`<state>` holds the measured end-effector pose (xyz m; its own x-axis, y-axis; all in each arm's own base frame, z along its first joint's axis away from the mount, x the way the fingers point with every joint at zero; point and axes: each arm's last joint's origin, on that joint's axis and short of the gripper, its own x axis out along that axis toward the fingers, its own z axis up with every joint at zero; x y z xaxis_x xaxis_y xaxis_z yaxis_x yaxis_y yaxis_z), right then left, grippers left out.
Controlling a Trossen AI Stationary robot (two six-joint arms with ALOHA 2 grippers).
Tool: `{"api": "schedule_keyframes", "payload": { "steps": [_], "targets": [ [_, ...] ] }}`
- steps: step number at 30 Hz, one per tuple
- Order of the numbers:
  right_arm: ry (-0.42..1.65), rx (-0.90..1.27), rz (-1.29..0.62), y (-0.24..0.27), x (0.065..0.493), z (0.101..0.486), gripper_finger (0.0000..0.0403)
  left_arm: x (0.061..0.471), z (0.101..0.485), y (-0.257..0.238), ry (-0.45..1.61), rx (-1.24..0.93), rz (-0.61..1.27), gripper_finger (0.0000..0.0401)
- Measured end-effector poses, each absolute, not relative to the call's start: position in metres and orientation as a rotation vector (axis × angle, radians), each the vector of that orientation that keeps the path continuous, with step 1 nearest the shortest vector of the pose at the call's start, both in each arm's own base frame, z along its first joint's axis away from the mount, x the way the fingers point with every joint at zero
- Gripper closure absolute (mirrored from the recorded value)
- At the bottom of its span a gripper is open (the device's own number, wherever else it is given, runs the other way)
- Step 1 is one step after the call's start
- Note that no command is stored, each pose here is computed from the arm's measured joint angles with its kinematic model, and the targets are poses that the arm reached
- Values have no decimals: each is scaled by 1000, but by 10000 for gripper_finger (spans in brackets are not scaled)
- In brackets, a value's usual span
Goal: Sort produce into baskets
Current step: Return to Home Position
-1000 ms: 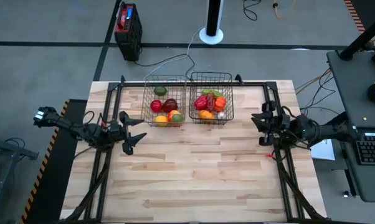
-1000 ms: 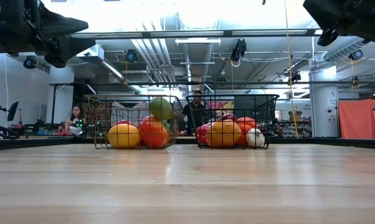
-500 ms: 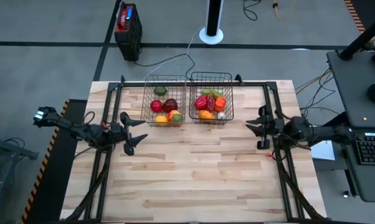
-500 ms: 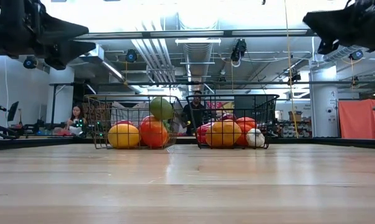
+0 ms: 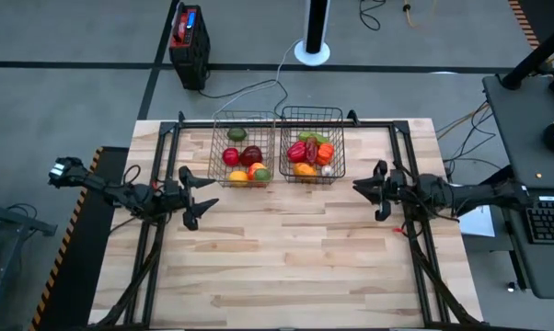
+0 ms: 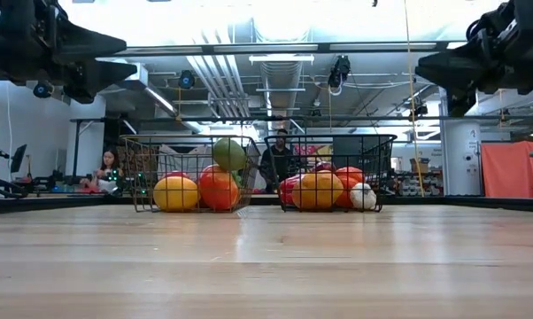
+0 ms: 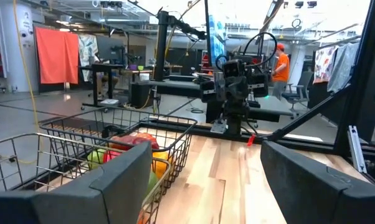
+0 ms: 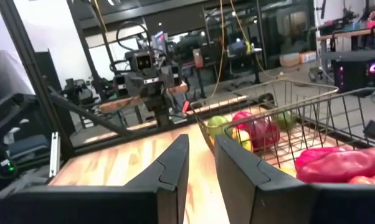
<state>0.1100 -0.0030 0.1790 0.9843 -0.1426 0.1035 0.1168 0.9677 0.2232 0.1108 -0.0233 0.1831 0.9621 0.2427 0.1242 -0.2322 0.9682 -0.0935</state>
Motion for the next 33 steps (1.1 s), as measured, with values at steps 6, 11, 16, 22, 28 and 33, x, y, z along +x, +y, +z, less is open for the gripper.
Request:
{"api": "schedule_keyframes", "payload": {
  "steps": [6,11,16,22,28,33],
  "targets": [
    [-81,215,-136,-3,113,176,327,111,183,-23,-133,-77,240,117],
    [-65,213,-138,-3,114,174,326,112,182,-24,-125,-73,240,117],
    [-63,213,-138,-3,114,174,334,112,181,-24,-120,-70,241,117],
    [-63,213,-138,-3,114,174,330,113,181,-24,-112,-66,241,117],
    [-63,213,-138,-3,114,174,321,113,180,-24,-102,-61,240,117],
    [-63,213,-138,-3,114,174,325,114,179,-24,-96,-58,240,117]
  ]
}}
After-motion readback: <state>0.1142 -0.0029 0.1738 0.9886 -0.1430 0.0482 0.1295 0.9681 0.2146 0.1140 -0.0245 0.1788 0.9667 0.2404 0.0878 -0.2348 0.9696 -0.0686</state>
